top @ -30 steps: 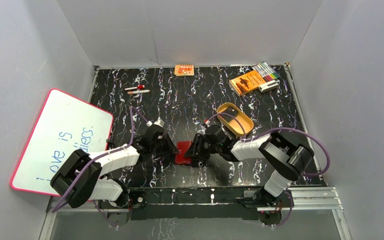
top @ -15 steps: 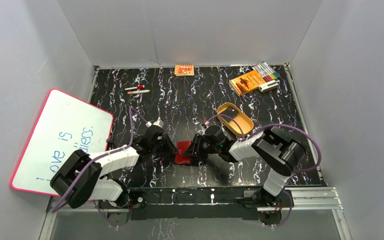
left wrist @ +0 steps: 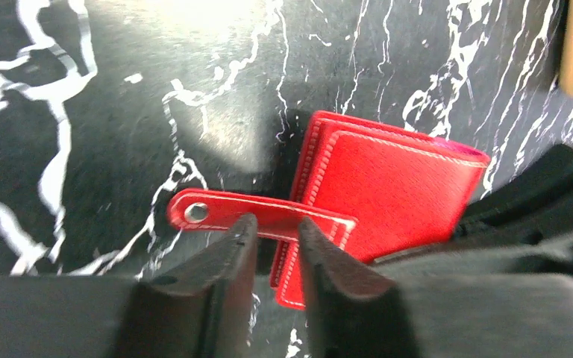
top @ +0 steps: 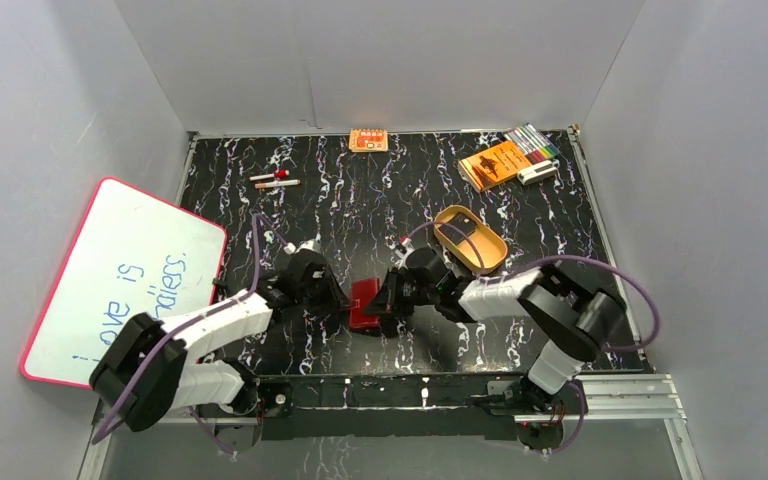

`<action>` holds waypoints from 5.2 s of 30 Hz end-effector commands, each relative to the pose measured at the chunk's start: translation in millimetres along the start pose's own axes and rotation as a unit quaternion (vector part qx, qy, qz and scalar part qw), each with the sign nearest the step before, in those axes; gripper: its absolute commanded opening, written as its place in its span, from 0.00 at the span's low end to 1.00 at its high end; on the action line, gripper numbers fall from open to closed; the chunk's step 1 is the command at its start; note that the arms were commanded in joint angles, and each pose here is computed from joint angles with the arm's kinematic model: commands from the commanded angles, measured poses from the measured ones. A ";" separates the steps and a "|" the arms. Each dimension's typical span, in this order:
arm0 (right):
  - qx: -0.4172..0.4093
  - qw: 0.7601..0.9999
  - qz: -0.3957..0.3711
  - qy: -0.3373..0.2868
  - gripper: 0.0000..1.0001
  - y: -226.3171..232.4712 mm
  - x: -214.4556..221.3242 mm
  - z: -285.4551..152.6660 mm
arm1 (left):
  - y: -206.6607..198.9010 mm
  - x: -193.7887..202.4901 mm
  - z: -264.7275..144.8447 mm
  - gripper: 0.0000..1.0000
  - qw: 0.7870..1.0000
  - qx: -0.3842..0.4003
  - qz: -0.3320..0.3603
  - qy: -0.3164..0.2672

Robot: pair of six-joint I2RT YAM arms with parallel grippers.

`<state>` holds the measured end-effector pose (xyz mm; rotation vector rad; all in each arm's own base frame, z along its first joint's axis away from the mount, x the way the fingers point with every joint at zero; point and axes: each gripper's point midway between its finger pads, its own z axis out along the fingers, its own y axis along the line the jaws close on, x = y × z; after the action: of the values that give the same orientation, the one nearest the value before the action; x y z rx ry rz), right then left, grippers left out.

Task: Put the credit cards into the card holder
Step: Pick up the card holder from the center of the board, then turn over the card holder.

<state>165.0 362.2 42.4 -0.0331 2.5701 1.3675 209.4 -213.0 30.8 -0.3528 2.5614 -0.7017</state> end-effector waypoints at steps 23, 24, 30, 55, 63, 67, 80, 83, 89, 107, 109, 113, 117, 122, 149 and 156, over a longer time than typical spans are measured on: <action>0.308 0.435 -0.742 -0.406 0.00 205.4 -214.0 -243.5 | -193.8 -153.0 -277.2 0.90 0.918 0.291 0.018 -0.270; 0.304 0.402 -0.758 -0.414 0.00 211.4 -209.9 -246.9 | -196.5 -149.6 -272.8 0.90 0.919 0.299 0.013 -0.258; 0.333 0.260 -0.798 -0.429 0.00 224.1 -198.7 -265.9 | -220.7 -136.3 -269.0 0.90 0.912 0.357 -0.006 -0.201; 0.331 0.176 -0.817 -0.438 0.00 252.6 -172.6 -273.0 | -262.5 -145.9 -236.1 0.85 0.911 0.384 -0.072 -0.136; 0.329 0.173 -0.819 -0.436 0.00 253.9 -168.4 -272.6 | -275.1 -141.8 -233.6 0.61 0.905 0.403 -0.069 -0.119; 0.328 0.173 -0.820 -0.436 0.00 255.2 -166.9 -273.4 | -277.2 -138.3 -228.4 0.49 0.904 0.407 -0.072 -0.112; 0.315 0.282 -0.812 -0.402 0.94 236.5 -160.9 -261.3 | -265.3 -134.2 -224.1 0.00 0.904 0.403 -0.061 -0.131; 0.242 0.430 -0.791 -0.363 0.99 231.4 -139.5 -245.7 | -245.6 -133.6 -230.3 0.00 0.913 0.371 -0.009 -0.171; 0.039 0.630 -0.726 -0.274 0.99 234.7 -72.5 -246.8 | -192.2 -97.4 -242.1 0.00 0.917 0.306 0.186 -0.175; -0.279 0.791 -0.536 -0.092 0.99 274.2 54.7 -283.8 | -174.5 17.1 -293.1 0.00 0.665 0.522 0.527 -0.092; -0.280 0.795 -0.531 -0.089 0.99 274.0 55.3 -279.3 | -176.9 16.4 -297.8 0.00 0.638 0.527 0.551 -0.107; -0.278 0.800 -0.527 -0.071 0.99 274.2 57.4 -267.4 | -182.4 15.2 -308.5 0.00 0.610 0.537 0.570 -0.120; -0.281 0.802 -0.524 -0.062 0.99 277.3 58.1 -258.2 | -189.3 12.3 -318.0 0.00 0.594 0.543 0.579 -0.128; -0.270 0.809 -0.517 -0.069 0.89 278.9 51.1 -245.7 | -194.7 9.3 -330.8 0.00 0.575 0.547 0.592 -0.141; -0.294 0.804 -0.513 -0.072 0.41 289.8 47.2 -239.5 | -194.3 8.2 -345.8 0.00 0.558 0.543 0.608 -0.157; -0.306 0.803 -0.508 -0.067 0.03 290.6 51.4 -241.4 | -198.0 2.4 -348.3 0.00 0.562 0.535 0.607 -0.173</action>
<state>37.5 329.8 379.1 -1.2085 1.4645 1.4129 61.0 -235.9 377.7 1.3709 1.1480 -1.2137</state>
